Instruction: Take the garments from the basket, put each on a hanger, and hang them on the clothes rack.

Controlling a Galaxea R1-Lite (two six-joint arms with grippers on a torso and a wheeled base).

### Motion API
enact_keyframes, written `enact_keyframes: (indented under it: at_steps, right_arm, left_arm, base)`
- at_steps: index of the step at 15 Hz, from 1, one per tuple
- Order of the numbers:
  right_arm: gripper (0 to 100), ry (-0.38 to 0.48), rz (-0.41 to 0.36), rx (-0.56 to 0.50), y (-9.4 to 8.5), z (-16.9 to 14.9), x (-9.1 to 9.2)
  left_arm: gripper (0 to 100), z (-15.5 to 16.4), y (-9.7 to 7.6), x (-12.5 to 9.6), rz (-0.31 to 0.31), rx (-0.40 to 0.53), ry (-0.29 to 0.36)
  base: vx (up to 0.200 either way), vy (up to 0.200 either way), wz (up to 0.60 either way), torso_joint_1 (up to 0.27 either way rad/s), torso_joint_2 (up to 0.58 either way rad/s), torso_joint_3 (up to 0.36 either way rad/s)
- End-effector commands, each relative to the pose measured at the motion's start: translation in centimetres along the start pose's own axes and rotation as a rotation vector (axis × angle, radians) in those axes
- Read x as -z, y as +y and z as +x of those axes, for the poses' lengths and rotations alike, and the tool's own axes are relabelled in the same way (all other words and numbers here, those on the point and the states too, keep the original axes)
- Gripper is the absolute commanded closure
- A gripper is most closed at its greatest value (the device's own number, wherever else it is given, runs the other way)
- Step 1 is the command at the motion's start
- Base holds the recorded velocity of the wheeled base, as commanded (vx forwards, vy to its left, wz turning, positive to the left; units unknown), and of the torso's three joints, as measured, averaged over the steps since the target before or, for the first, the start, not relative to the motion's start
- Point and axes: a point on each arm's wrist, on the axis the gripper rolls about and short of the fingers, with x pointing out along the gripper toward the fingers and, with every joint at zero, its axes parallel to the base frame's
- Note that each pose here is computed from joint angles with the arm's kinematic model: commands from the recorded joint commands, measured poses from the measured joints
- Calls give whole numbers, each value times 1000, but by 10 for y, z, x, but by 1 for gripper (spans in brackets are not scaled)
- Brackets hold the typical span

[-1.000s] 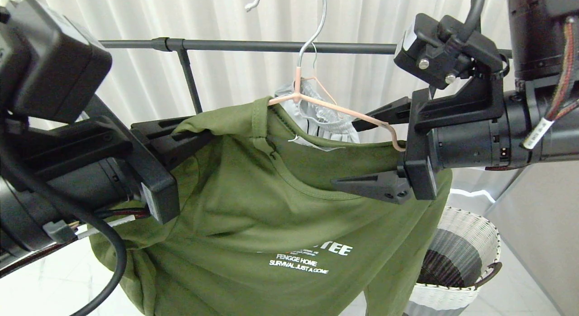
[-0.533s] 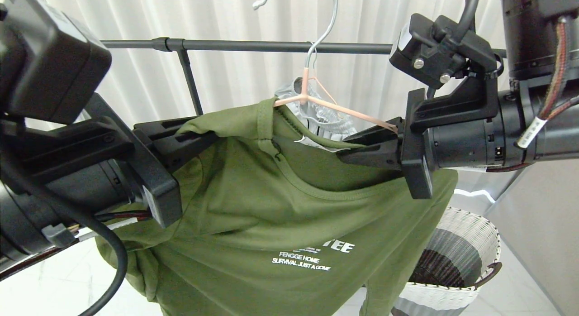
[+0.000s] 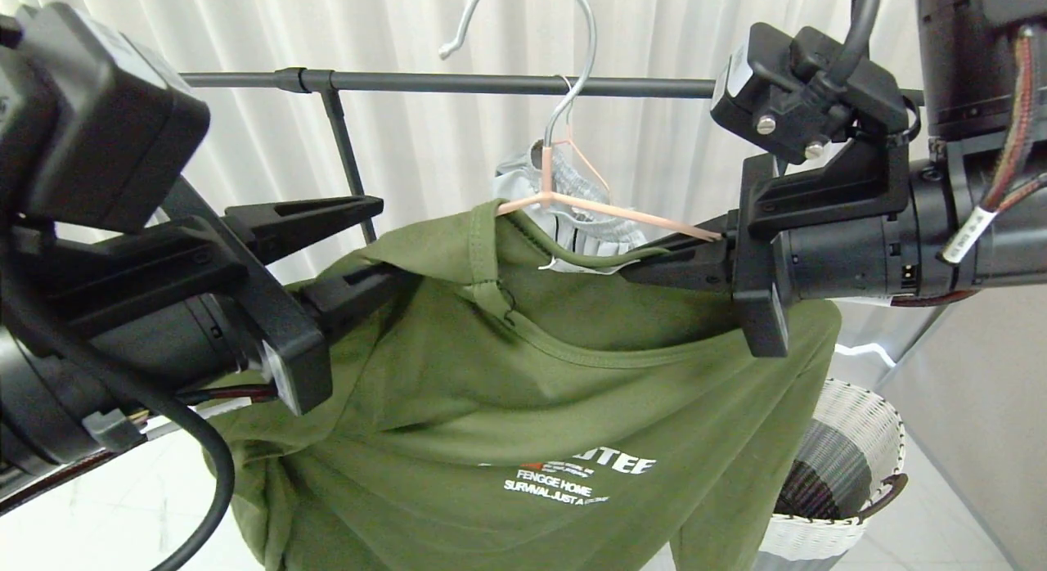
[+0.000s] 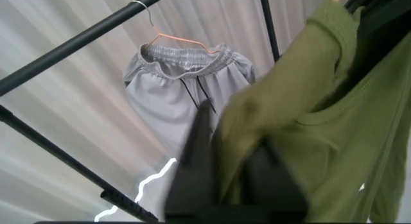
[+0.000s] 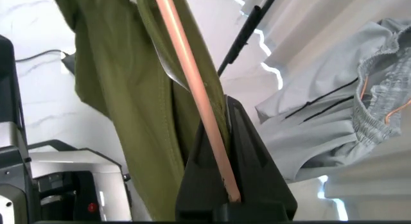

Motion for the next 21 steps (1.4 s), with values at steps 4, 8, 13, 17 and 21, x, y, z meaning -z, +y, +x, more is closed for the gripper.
enact_keyframes:
  at_steps: [4,8,13,17,21]
  right_arm:
    - [100,29,-22,76,-15,-23,4]
    - [100,53,-31,164,-31,-44,11]
    - [100,35,-57,205,-34,-62,9]
    - [100,16,-71,184,-28,-63,5]
    - [100,-24,-90,125,-19,-62,-2]
  left_arm:
    - [0,-12,4,14,2,-36,42]
    - [0,-17,0,21,2,-26,59]
    - [0,-34,1,87,-24,-109,318]
    - [0,-34,5,110,-62,-44,370]
    - [0,-28,8,112,-77,-44,380]
  base:
    - [0,0,0,0,0,0]
    - [0,0,0,0,0,0]
    - [0,0,0,0,0,0]
    - [0,0,0,0,0,0]
    - [0,0,0,0,0,0]
